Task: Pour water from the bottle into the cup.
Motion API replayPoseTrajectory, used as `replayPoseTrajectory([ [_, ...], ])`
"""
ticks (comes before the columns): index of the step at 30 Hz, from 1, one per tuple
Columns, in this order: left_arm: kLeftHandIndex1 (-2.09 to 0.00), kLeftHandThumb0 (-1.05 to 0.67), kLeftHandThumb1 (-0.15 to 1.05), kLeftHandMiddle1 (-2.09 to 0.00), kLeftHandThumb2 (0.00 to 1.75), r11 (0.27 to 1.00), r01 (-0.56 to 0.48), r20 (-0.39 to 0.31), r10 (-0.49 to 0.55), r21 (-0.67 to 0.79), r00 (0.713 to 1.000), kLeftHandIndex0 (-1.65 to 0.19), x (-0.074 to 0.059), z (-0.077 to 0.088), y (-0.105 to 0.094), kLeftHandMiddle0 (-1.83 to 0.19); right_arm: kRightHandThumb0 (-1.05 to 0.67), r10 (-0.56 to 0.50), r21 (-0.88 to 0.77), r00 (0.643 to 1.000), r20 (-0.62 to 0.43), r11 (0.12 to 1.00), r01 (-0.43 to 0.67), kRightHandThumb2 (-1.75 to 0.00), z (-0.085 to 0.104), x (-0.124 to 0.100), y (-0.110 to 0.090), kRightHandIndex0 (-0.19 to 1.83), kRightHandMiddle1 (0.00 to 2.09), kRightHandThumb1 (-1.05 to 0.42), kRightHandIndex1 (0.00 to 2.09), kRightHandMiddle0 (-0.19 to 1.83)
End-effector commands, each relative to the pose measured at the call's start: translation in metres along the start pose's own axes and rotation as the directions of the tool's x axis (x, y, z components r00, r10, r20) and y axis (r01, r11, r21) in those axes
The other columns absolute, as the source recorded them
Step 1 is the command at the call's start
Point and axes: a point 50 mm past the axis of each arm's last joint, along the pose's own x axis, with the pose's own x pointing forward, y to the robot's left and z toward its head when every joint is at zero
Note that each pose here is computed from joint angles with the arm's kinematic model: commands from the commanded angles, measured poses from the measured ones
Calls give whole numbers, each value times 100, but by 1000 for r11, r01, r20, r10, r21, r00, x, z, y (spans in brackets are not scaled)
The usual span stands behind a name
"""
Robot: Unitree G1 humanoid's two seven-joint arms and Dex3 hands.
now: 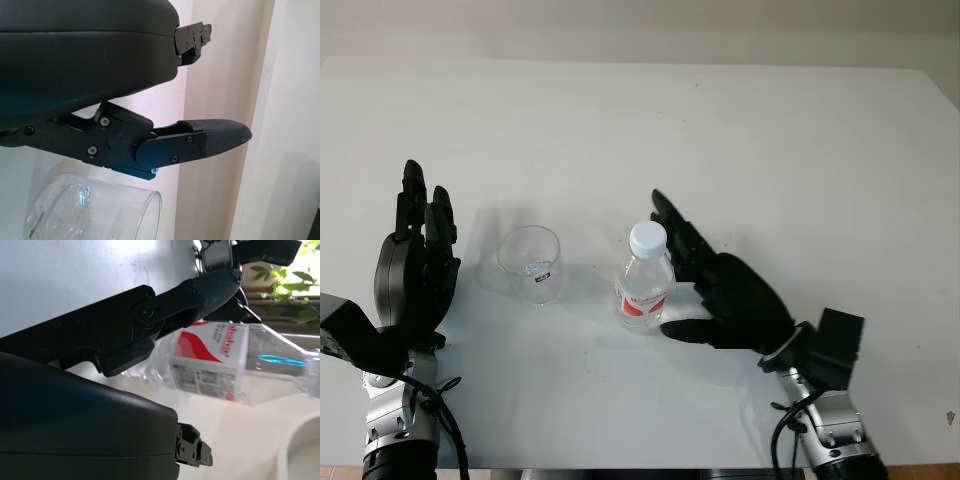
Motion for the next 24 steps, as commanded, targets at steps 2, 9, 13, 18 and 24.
replayPoseTrajectory([
  [2,-2,-75,105,-4,53,1000,-16,-18,16,-12,1000,18,-7,-6,1,18,-91,32,28,999,1,999,-32,-5,-3,4,4,-19,0,-96,0,-19],
  [9,-3,-78,105,-5,50,1000,-13,-24,13,-10,1000,17,-6,-7,-1,17,-91,0,90,1000,0,996,0,-6,-14,14,13,-19,0,-96,0,-19],
  [13,-2,-79,105,-5,49,1000,-5,-25,4,-22,1000,18,-5,-7,-2,18,-90,-48,140,998,-41,989,53,-5,-22,23,16,-19,0,-96,0,-19],
  [18,-2,-77,105,-2,50,1000,-2,-17,1,-30,1000,19,-5,-7,-2,19,-91,-44,158,998,-34,986,49,-5,-26,32,19,-19,0,-96,0,-19],
  [24,-3,-79,105,-4,50,1000,-14,-19,13,-22,1000,17,-6,-8,-3,17,-88,-2,165,1000,-20,986,5,-5,-25,37,22,-19,0,-94,0,-19],
])
